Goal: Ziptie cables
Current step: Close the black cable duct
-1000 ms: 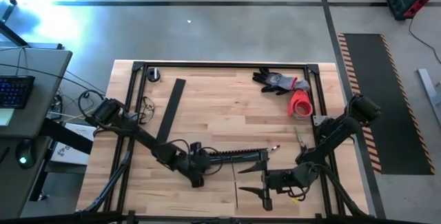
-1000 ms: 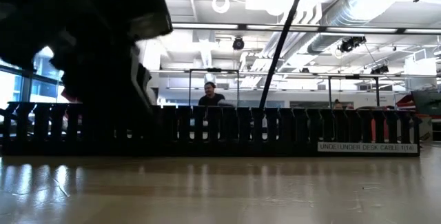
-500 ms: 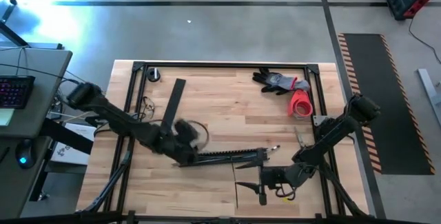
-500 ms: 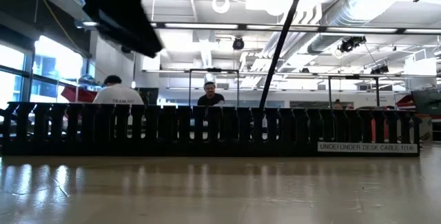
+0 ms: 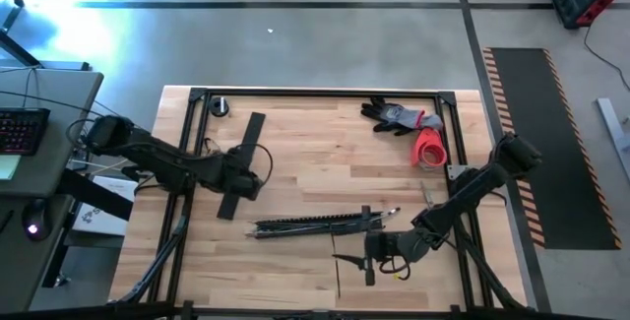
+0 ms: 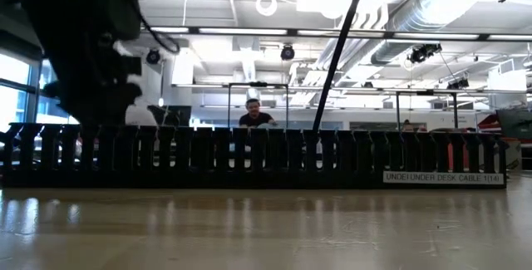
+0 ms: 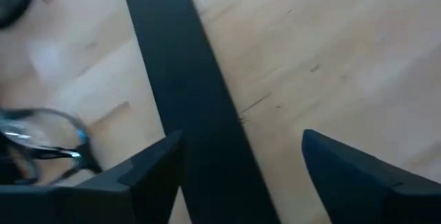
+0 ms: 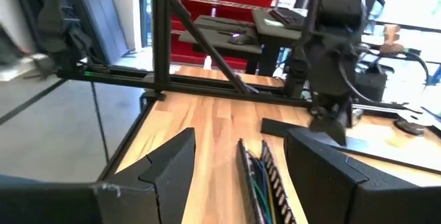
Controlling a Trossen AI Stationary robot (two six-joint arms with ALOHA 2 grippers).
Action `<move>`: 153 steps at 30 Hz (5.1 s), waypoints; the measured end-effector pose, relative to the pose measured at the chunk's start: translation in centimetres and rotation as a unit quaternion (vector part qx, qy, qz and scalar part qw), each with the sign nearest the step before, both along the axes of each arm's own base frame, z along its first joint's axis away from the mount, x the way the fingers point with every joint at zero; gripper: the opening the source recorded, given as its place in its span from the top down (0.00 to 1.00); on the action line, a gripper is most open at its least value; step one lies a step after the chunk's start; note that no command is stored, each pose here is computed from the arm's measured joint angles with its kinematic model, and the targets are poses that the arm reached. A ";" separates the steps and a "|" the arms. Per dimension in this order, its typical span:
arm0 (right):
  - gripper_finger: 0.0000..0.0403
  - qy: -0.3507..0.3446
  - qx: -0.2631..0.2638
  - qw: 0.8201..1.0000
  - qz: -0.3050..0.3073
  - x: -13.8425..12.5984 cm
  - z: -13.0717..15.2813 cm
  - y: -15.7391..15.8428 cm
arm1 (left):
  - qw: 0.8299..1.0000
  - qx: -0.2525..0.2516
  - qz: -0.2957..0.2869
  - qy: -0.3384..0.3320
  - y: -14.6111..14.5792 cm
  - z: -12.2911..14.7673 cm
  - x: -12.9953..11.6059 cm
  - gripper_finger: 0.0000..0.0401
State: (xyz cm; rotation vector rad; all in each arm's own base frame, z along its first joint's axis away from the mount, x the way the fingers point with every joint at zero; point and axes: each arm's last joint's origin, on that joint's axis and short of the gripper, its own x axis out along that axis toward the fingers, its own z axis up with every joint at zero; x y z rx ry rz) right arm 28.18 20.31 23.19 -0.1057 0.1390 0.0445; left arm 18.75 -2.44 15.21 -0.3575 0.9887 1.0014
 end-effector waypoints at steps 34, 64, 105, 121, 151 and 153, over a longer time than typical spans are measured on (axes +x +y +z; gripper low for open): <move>0.49 -0.010 0.008 1.000 0.012 0.1 0.2 0.0 | 0.983 0.002 -0.008 -0.185 2.1 -5.9 -1.4 0.49; 0.49 0.036 0.018 0.999 -0.027 0.6 0.7 -2.8 | 0.960 -0.032 -0.224 -0.166 -0.7 -4.6 4.2 0.61; 0.24 0.157 -0.012 0.987 0.036 4.2 -7.4 -22.1 | 0.921 0.112 -0.301 -0.220 -5.4 2.4 5.2 0.66; 0.15 0.230 -0.038 0.971 0.060 7.2 -14.9 -25.0 | 0.932 0.080 -0.245 -0.255 -5.2 0.4 3.8 0.66; 0.48 0.250 0.029 0.968 -0.016 7.6 -18.1 -24.0 | 0.916 0.073 -0.266 -0.291 -6.4 1.8 4.1 0.65; 0.48 0.247 0.031 0.968 -0.026 7.6 -17.6 -23.8 | 0.908 0.065 -0.283 -0.302 -6.9 2.8 4.2 0.65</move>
